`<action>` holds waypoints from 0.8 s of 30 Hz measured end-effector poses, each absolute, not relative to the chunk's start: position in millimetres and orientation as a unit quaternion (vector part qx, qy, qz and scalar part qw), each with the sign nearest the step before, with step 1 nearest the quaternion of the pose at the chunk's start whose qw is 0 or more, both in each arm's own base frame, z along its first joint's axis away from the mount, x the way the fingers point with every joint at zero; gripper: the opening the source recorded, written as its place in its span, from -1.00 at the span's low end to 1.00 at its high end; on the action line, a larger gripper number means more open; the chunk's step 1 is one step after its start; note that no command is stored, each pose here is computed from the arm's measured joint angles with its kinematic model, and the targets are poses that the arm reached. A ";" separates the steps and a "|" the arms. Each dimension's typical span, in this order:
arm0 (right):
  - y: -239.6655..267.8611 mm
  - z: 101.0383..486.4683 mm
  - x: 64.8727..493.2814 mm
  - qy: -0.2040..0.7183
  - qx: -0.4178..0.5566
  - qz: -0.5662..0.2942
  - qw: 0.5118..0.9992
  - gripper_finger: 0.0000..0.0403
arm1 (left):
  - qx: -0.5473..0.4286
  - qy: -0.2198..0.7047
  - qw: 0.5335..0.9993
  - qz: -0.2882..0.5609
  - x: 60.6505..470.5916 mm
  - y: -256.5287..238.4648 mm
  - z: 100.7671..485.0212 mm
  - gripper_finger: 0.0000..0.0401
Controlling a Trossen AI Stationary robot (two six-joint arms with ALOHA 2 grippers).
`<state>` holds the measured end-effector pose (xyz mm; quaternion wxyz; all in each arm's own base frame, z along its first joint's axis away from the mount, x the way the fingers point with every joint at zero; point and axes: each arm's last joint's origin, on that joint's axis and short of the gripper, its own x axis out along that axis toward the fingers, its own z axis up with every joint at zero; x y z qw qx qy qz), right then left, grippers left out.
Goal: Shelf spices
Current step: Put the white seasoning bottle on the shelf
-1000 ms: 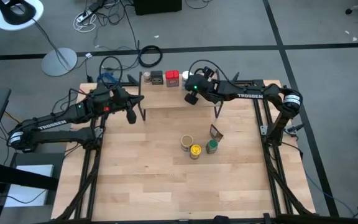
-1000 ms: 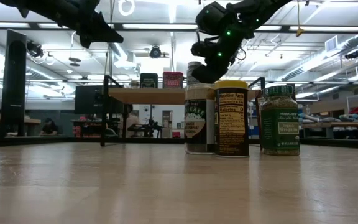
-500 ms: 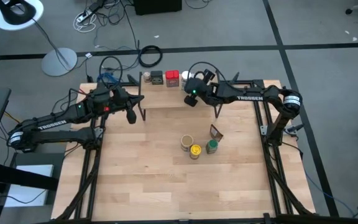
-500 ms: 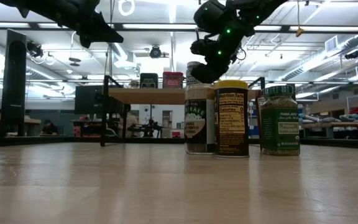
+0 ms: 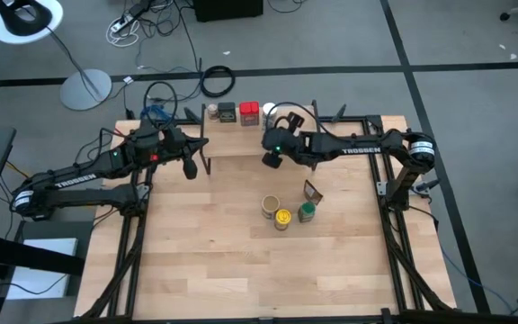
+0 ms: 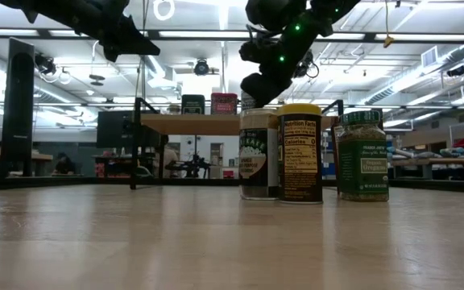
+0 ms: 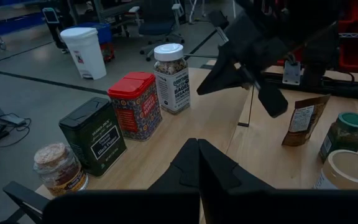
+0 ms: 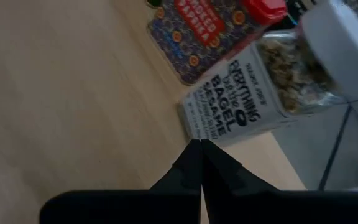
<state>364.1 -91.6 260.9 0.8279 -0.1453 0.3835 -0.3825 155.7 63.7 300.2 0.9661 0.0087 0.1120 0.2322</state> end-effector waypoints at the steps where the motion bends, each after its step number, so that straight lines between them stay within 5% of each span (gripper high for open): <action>1: -91.4 260.8 364.4 0.383 -0.144 -0.378 0.830 -1.00 | 0.009 0.112 0.966 0.232 155.7 63.7 300.2 -1.00; 24: -111.1 264.9 362.8 0.382 -0.173 -0.380 0.824 -1.00 | 0.009 0.113 0.966 0.232 155.6 63.7 300.1 -1.00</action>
